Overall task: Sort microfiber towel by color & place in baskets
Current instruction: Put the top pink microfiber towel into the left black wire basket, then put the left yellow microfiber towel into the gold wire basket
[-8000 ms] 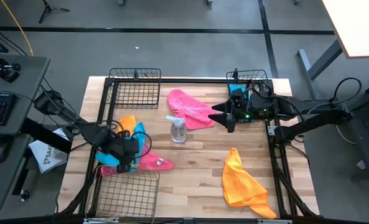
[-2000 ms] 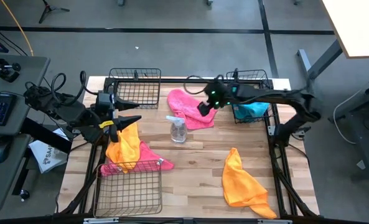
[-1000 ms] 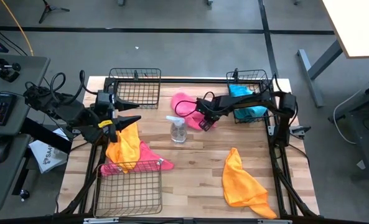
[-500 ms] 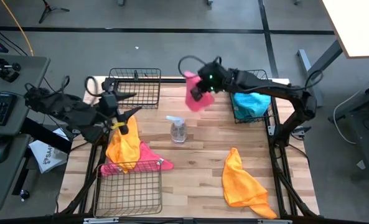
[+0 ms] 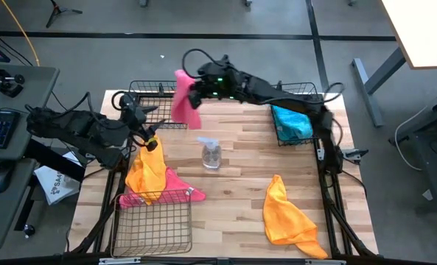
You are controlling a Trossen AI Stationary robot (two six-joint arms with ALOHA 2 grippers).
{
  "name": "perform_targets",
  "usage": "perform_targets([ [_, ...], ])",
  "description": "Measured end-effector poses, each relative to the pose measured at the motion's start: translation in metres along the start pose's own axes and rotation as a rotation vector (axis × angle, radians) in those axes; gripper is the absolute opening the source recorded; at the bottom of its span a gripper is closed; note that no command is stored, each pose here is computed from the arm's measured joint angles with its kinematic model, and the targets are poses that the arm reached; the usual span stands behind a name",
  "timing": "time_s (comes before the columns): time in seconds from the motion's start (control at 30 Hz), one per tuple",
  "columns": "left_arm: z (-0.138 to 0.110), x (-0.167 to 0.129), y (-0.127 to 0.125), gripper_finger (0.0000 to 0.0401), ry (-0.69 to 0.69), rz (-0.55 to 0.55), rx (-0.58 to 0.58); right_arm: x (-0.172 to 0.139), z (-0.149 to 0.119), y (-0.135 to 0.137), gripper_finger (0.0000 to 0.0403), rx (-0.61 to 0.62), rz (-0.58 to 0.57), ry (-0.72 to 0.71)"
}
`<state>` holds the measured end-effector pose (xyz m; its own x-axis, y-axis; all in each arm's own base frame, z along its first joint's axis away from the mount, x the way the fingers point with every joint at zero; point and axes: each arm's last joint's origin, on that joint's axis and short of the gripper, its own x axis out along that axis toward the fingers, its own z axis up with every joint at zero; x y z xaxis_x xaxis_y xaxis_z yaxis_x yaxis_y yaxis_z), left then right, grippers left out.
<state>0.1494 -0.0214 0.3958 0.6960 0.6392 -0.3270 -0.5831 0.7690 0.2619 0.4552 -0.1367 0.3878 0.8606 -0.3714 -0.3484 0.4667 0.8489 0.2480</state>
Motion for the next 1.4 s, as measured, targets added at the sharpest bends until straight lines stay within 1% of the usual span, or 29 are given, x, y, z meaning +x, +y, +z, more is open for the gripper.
perform_targets([
  [0.1,0.000,-0.007,0.008,0.0216,-0.023,-0.021,-0.034,0.023,0.004,0.004,0.0001,0.011,0.033,-0.058],
  [0.2,0.001,-0.014,0.015,0.0215,-0.054,-0.042,-0.070,0.045,-0.003,0.003,0.0000,0.033,0.042,-0.146],
  [0.3,0.001,-0.019,0.020,0.0215,-0.074,-0.057,-0.094,0.063,-0.017,-0.004,0.0000,0.097,0.001,-0.216],
  [0.37,0.001,-0.022,0.024,0.0215,-0.082,-0.062,-0.104,0.073,-0.025,-0.008,0.0000,0.132,-0.046,-0.220],
  [0.43,0.000,-0.024,0.027,0.0215,-0.088,-0.062,-0.113,0.085,-0.036,-0.013,0.0000,0.141,-0.072,-0.199],
  [0.5,0.000,-0.025,0.030,0.0215,-0.092,-0.063,-0.119,0.099,-0.052,-0.018,0.0000,0.138,-0.073,-0.155],
  [0.57,-0.001,-0.026,0.031,0.0215,-0.095,-0.064,-0.121,0.110,-0.065,-0.019,0.0002,0.173,-0.036,-0.117],
  [0.63,-0.001,-0.027,0.033,0.0215,-0.098,-0.064,-0.117,0.117,-0.074,-0.018,0.0006,0.248,0.032,-0.075],
  [0.7,-0.001,-0.028,0.033,0.0215,-0.100,-0.064,-0.112,0.122,-0.082,-0.018,0.0011,0.288,0.077,-0.015],
  [0.77,-0.001,-0.028,0.033,0.0215,-0.099,-0.063,-0.111,0.124,-0.092,-0.020,0.0021,0.292,0.057,0.067],
  [0.83,-0.001,-0.028,0.034,0.0215,-0.100,-0.063,-0.112,0.124,-0.100,-0.023,0.0039,0.288,0.020,0.134],
  [0.9,-0.001,-0.028,0.033,0.0215,-0.100,-0.063,-0.111,0.124,-0.104,-0.024,0.0069,0.263,0.027,0.191],
  [1.03,-0.001,-0.028,0.033,0.0215,-0.100,-0.063,-0.111,0.121,-0.113,-0.026,0.0154,0.229,0.058,0.309],
  [1.17,-0.001,-0.027,0.033,0.0215,-0.098,-0.063,-0.117,0.119,-0.117,-0.023,0.0240,0.109,0.069,0.344],
  [1.27,-0.001,-0.028,0.033,0.0215,-0.098,-0.063,-0.129,0.112,-0.109,-0.020,0.0286,0.009,0.090,0.330],
  [1.33,-0.001,-0.027,0.033,0.0215,-0.098,-0.064,-0.139,0.103,-0.098,-0.018,0.0306,-0.039,0.101,0.306],
  [1.4,-0.001,-0.027,0.032,0.0215,-0.095,-0.065,-0.159,0.092,-0.083,-0.019,0.0317,-0.080,0.089,0.274],
])
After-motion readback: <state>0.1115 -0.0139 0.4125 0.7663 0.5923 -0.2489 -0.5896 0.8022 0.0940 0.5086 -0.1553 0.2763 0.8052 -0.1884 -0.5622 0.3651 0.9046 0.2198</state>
